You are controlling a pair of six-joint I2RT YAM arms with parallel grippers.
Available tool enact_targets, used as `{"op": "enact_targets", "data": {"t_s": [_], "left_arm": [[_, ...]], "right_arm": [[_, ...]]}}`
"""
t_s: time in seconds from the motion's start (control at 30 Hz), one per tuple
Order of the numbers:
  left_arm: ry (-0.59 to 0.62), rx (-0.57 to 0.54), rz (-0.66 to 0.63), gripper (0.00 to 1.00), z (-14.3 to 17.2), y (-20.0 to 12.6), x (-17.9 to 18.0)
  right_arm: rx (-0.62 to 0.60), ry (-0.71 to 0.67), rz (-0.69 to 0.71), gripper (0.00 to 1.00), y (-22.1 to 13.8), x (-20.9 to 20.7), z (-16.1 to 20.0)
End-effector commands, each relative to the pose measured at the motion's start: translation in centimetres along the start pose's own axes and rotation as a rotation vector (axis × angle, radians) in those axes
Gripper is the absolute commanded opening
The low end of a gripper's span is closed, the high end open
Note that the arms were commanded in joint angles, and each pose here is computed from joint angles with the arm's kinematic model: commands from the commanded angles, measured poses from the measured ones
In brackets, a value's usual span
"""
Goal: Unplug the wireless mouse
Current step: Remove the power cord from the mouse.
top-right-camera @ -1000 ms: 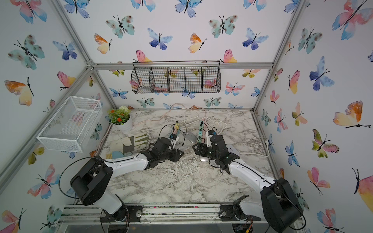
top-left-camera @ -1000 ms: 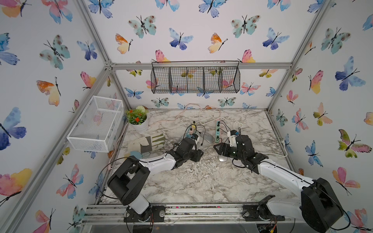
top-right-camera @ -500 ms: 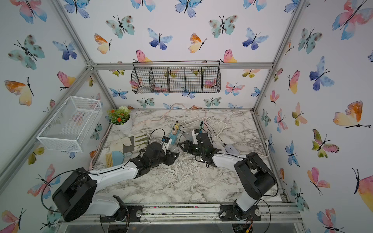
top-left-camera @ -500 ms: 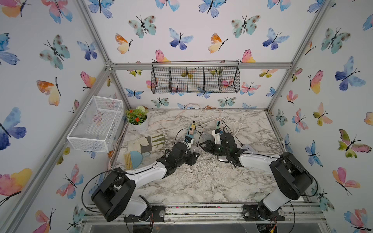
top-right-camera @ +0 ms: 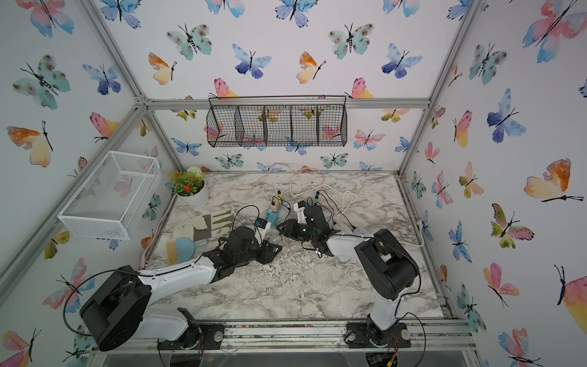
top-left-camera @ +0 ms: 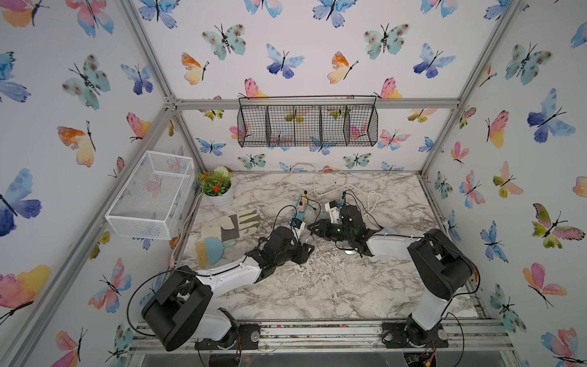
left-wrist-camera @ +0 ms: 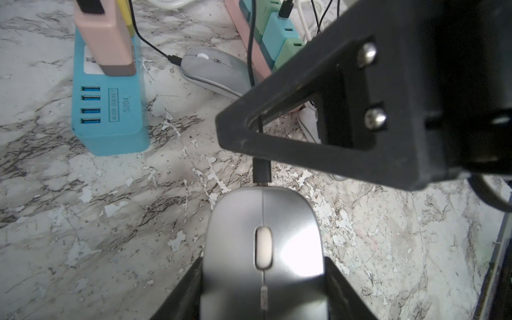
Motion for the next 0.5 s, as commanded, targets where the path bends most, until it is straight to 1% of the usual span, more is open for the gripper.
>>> {"op": "enact_targets", "data": {"t_s": [0.0, 0.1, 0.2, 0.23, 0.37, 0.47], "left_arm": [[0.018, -0.035, 0.029, 0.00, -1.3, -0.2, -0.6], [0.017, -0.030, 0.031, 0.00, -1.2, -0.1, -0.6], [0.022, -0.023, 0.039, 0.00, -1.1, -0.1, -0.7], [0.022, -0.023, 0.041, 0.00, -1.2, -0.1, -0.8], [0.026, -0.014, 0.046, 0.00, -0.9, -0.3, -0.9], [0.024, 0.003, 0.048, 0.00, -0.4, -0.4, -0.8]], "right_arm": [[0.013, -0.013, -0.030, 0.27, -0.1, 0.8, 0.1], [0.015, -0.024, -0.023, 0.19, -0.1, 0.7, 0.1], [0.018, -0.036, -0.008, 0.04, 0.0, 0.6, 0.0], [0.018, -0.039, -0.003, 0.01, 0.0, 0.6, 0.0], [0.013, -0.057, 0.013, 0.01, 0.0, 0.5, -0.3], [-0.011, -0.079, 0.051, 0.01, 0.1, 0.2, -1.1]]}}
Point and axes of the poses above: each gripper's point midway between its finger pads, its own y axis out along the fingers, its own x axis along the line the jaws close on, z = x × y, the point moved 1 cm from there along -y, back along the fingers, and after that the axes turned 3 degrees about y, right-handed, at the moved point
